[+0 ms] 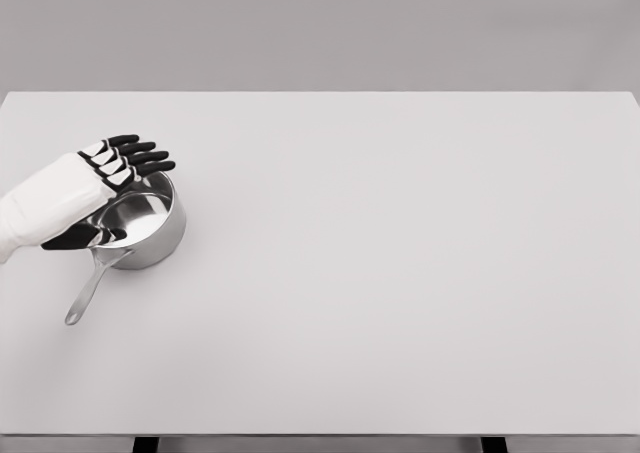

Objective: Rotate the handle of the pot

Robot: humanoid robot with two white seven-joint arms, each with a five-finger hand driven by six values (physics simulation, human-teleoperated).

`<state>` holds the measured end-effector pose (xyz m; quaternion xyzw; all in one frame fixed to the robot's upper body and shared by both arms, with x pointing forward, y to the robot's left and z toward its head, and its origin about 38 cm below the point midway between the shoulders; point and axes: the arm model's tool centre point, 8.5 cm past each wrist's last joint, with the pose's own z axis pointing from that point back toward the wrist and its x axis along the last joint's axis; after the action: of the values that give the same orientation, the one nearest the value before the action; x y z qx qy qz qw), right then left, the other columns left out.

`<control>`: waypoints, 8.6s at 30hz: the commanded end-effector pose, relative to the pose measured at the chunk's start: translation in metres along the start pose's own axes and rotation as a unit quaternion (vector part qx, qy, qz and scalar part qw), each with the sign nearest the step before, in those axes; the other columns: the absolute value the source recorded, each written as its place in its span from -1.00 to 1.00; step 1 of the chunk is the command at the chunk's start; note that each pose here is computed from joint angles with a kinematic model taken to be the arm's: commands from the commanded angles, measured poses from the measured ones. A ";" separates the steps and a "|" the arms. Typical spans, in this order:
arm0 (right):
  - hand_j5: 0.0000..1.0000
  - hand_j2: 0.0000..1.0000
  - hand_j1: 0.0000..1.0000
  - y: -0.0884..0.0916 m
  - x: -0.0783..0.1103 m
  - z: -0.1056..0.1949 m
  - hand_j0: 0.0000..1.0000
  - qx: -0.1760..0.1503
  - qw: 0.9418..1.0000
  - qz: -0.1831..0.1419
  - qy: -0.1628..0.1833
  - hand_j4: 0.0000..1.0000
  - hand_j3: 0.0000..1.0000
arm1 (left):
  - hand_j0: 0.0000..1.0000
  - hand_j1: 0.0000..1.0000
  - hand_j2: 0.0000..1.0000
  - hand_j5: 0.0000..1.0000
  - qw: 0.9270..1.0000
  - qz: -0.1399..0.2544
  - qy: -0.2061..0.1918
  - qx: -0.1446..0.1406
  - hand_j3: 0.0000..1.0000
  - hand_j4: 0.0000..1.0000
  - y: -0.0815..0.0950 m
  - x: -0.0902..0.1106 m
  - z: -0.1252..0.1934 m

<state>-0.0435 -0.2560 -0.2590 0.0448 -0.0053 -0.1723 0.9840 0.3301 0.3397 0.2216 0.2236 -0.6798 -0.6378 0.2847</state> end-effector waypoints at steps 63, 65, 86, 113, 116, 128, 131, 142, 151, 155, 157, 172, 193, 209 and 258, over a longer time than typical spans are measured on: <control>1.00 1.00 1.00 0.000 0.000 0.000 1.00 0.000 1.000 0.000 0.000 1.00 1.00 | 1.00 1.00 1.00 1.00 0.987 -0.016 -0.034 -0.155 1.00 1.00 -0.053 0.017 -0.003; 1.00 1.00 1.00 0.000 0.000 0.000 1.00 0.000 1.000 0.000 0.000 1.00 1.00 | 1.00 1.00 1.00 1.00 0.987 -0.017 -0.032 -0.158 1.00 1.00 -0.053 0.017 -0.001; 1.00 1.00 1.00 0.000 0.000 0.000 1.00 0.000 1.000 0.000 0.000 1.00 1.00 | 1.00 1.00 1.00 1.00 0.986 -0.026 -0.003 -0.163 1.00 1.00 -0.044 0.005 0.019; 1.00 1.00 1.00 0.000 0.000 0.000 1.00 0.000 1.000 0.000 0.000 1.00 1.00 | 1.00 1.00 1.00 1.00 0.986 -0.034 0.016 -0.160 1.00 1.00 -0.038 -0.002 0.028; 1.00 1.00 1.00 0.000 0.000 0.000 1.00 0.000 1.000 0.000 0.000 1.00 1.00 | 1.00 1.00 1.00 1.00 0.987 -0.036 0.019 -0.157 1.00 1.00 -0.035 -0.004 0.029; 1.00 1.00 1.00 0.000 0.000 0.000 1.00 0.000 1.000 0.000 0.000 1.00 1.00 | 1.00 1.00 1.00 1.00 0.986 -0.036 0.037 -0.157 1.00 1.00 -0.034 -0.014 0.036; 1.00 1.00 1.00 0.000 0.000 0.000 1.00 0.000 1.000 0.000 0.000 1.00 1.00 | 1.00 1.00 1.00 1.00 0.986 -0.038 0.041 -0.156 1.00 1.00 -0.032 -0.016 0.037; 1.00 1.00 1.00 0.000 0.000 0.000 1.00 0.000 1.000 0.000 0.000 1.00 1.00 | 1.00 1.00 1.00 1.00 0.986 -0.039 0.057 -0.155 1.00 1.00 -0.030 -0.021 0.046; 1.00 1.00 1.00 0.000 0.000 0.000 1.00 0.000 1.000 0.000 0.000 1.00 1.00 | 1.00 1.00 1.00 1.00 0.985 -0.042 0.065 -0.154 1.00 1.00 -0.027 -0.025 0.049; 1.00 1.00 1.00 0.000 0.000 0.000 1.00 0.000 1.000 0.000 0.000 1.00 1.00 | 1.00 1.00 1.00 1.00 0.985 -0.041 0.067 -0.155 1.00 1.00 -0.028 -0.026 0.050; 1.00 1.00 1.00 0.000 0.000 0.000 1.00 0.000 1.000 0.000 0.000 1.00 1.00 | 1.00 1.00 1.00 1.00 0.985 -0.042 0.069 -0.154 1.00 1.00 -0.027 -0.027 0.050; 1.00 1.00 1.00 0.000 0.000 0.000 1.00 0.000 1.000 0.000 0.000 1.00 1.00 | 1.00 1.00 1.00 1.00 0.982 -0.041 0.093 -0.156 1.00 1.00 -0.025 -0.040 0.060; 1.00 1.00 1.00 0.000 0.000 0.000 1.00 0.000 1.000 0.000 0.000 1.00 1.00 | 1.00 1.00 1.00 1.00 0.982 -0.046 0.104 -0.149 1.00 1.00 -0.017 -0.046 0.064; 1.00 1.00 1.00 0.000 0.000 0.000 1.00 0.000 1.000 0.000 0.000 1.00 1.00 | 1.00 1.00 1.00 1.00 0.981 -0.041 0.116 -0.152 1.00 1.00 -0.020 -0.052 0.070; 1.00 1.00 1.00 0.000 0.000 0.000 1.00 0.000 1.000 0.000 0.000 1.00 1.00 | 1.00 1.00 1.00 1.00 0.972 -0.028 0.168 -0.162 1.00 1.00 -0.022 -0.085 0.091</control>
<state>-0.0435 -0.2560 -0.2590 0.0448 -0.0053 -0.1723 0.9840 0.3302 0.4618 0.1885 0.2977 -0.5007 -0.7029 0.4081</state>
